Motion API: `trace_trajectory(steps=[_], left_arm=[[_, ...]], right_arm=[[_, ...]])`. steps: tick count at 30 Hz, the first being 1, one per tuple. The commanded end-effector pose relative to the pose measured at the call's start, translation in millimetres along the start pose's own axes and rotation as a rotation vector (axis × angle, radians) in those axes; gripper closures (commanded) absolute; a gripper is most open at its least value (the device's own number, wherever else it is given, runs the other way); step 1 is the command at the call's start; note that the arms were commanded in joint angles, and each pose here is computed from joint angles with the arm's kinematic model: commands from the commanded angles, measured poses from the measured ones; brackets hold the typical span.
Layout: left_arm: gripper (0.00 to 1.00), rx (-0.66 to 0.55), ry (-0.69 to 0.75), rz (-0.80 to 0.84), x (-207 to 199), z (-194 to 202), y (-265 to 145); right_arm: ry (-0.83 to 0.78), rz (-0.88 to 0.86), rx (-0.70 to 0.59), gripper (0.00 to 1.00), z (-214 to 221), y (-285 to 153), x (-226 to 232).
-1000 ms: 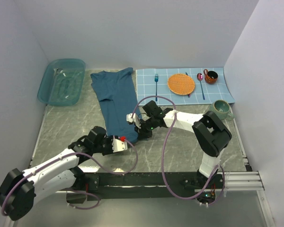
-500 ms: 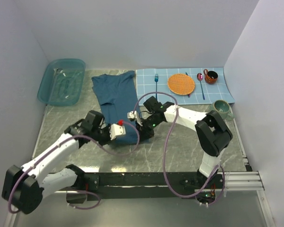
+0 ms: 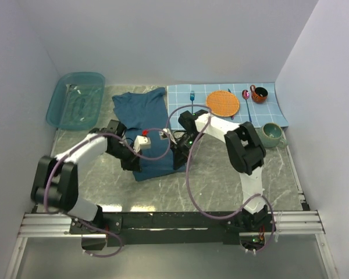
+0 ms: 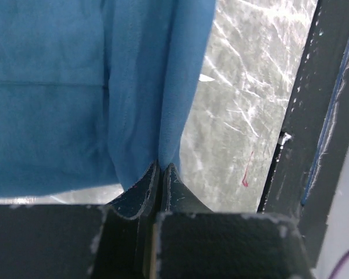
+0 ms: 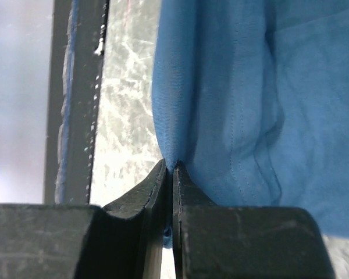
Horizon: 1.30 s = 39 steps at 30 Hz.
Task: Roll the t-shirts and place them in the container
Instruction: Roll the T-shirt to the center of the board.
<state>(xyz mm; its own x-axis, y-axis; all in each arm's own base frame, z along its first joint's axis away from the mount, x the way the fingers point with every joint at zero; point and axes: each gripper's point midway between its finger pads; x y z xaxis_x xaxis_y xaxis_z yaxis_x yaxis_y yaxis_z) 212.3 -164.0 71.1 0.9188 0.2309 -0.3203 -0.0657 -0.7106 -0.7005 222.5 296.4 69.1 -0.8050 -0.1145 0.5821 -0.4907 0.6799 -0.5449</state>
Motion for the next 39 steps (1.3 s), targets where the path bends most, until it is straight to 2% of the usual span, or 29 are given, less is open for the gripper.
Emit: trace_trajectory(steps=[1, 10, 20, 25, 33, 39], left_arm=[[0.96, 0.05, -0.118, 0.122, 5, 15, -3], [0.96, 0.062, -0.187, 0.132, 34, 28, 0], [0.9, 0.072, -0.178, -0.001, 75, 33, 5], [0.91, 0.088, -0.173, -0.055, 92, 38, 10], [0.88, 0.1, -0.178, -0.172, 106, 45, 5], [0.87, 0.116, -0.191, -0.26, 115, 51, 1]], right_arm=[[0.109, -0.096, 0.058, 0.88, 13, -12, 9], [0.16, -0.082, 0.039, 0.87, -8, -21, -21], [0.258, -0.022, 0.037, 0.85, -14, -20, -50], [0.343, 0.065, 0.022, 0.84, -17, -16, -75], [0.411, 0.192, -0.065, 0.8, -27, -9, -112], [0.467, 0.257, -0.057, 0.78, -20, -4, -134]])
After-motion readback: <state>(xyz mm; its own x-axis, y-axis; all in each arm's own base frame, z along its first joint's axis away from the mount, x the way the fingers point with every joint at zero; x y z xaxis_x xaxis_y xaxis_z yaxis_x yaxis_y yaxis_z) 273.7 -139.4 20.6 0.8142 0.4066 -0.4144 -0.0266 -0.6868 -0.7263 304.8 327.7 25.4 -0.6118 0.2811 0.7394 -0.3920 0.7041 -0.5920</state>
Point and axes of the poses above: each gripper's point midway between its finger pads, its own y axis out along the fingers, its own x axis along the line the jaws close on, z = x × y, and after that the axes turned 2 degrees about y, right-handed
